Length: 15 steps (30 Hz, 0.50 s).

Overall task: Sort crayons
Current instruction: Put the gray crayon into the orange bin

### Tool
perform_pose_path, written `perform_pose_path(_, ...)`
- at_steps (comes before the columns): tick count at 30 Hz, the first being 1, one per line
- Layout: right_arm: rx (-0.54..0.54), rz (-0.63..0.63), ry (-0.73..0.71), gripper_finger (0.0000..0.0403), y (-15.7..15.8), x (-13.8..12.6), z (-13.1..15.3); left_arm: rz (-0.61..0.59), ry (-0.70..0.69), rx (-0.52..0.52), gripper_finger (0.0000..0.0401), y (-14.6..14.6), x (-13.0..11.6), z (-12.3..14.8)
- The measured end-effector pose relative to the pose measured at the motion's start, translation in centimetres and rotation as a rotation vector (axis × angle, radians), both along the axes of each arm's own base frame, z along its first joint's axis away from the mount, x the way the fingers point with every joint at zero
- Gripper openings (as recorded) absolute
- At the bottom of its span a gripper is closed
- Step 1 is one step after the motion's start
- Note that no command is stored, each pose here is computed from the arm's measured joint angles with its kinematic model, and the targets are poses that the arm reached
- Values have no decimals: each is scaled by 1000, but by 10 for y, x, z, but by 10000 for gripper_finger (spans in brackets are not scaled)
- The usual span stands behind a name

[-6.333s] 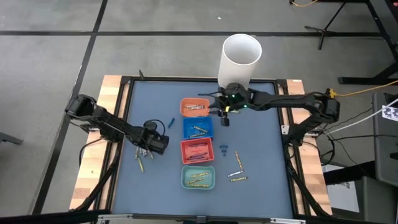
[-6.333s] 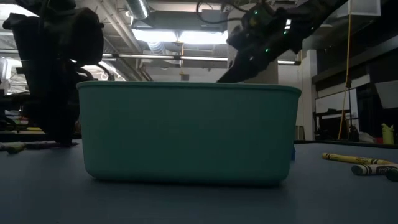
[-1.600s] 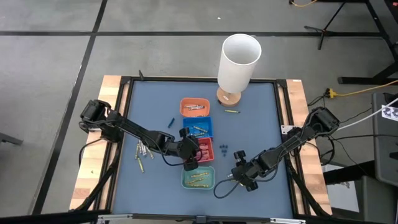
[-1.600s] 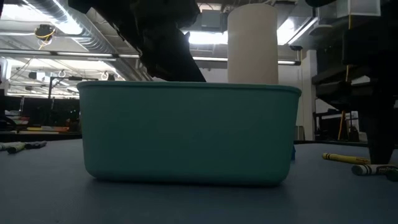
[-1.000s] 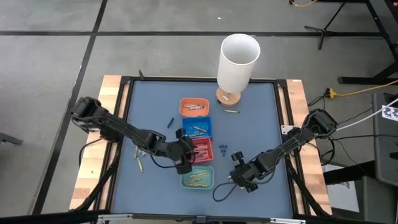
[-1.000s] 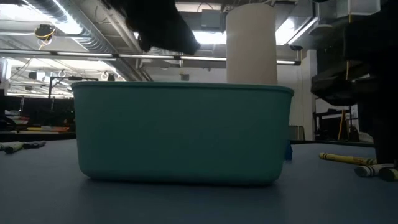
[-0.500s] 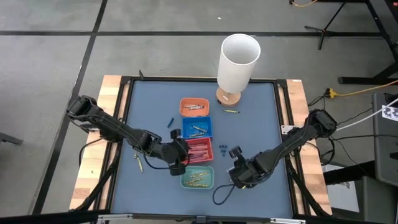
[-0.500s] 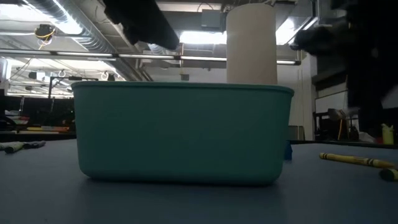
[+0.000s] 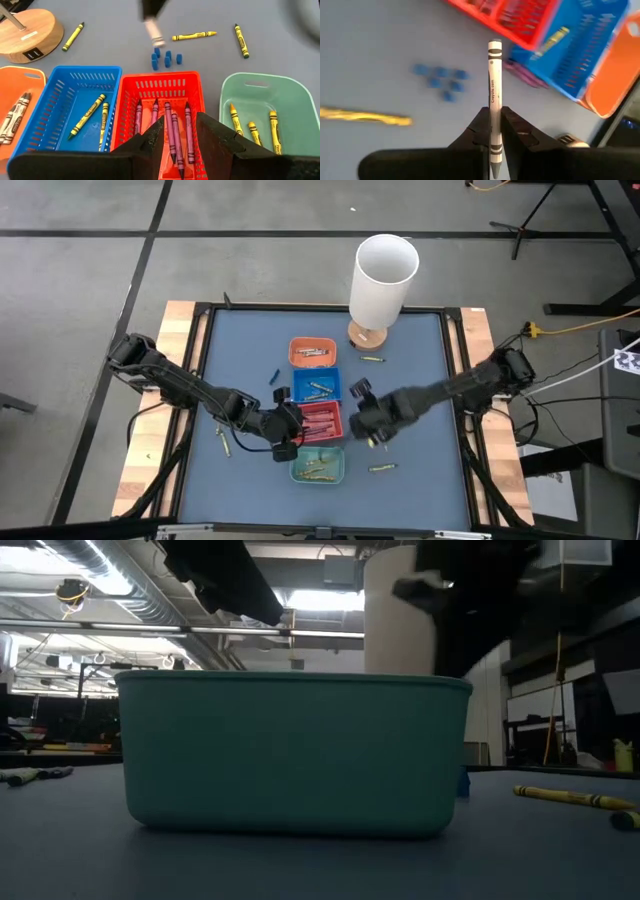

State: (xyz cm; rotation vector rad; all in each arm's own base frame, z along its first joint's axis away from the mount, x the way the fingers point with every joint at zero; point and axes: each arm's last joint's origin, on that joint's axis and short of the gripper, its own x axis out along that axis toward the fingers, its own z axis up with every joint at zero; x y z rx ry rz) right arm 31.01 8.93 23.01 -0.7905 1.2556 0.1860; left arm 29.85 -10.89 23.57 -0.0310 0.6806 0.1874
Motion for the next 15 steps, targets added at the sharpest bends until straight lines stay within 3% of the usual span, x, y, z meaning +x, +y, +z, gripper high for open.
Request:
perform_pose_path(11, -28, -112, -191, 26, -98, 36, 9, 1, 0, -1, 98, 0, 0, 0)
perform_pose_path(15, 36, -157, -301, 26, -133, 43, 15, 1, 0, -1, 98, 0, 0, 0)
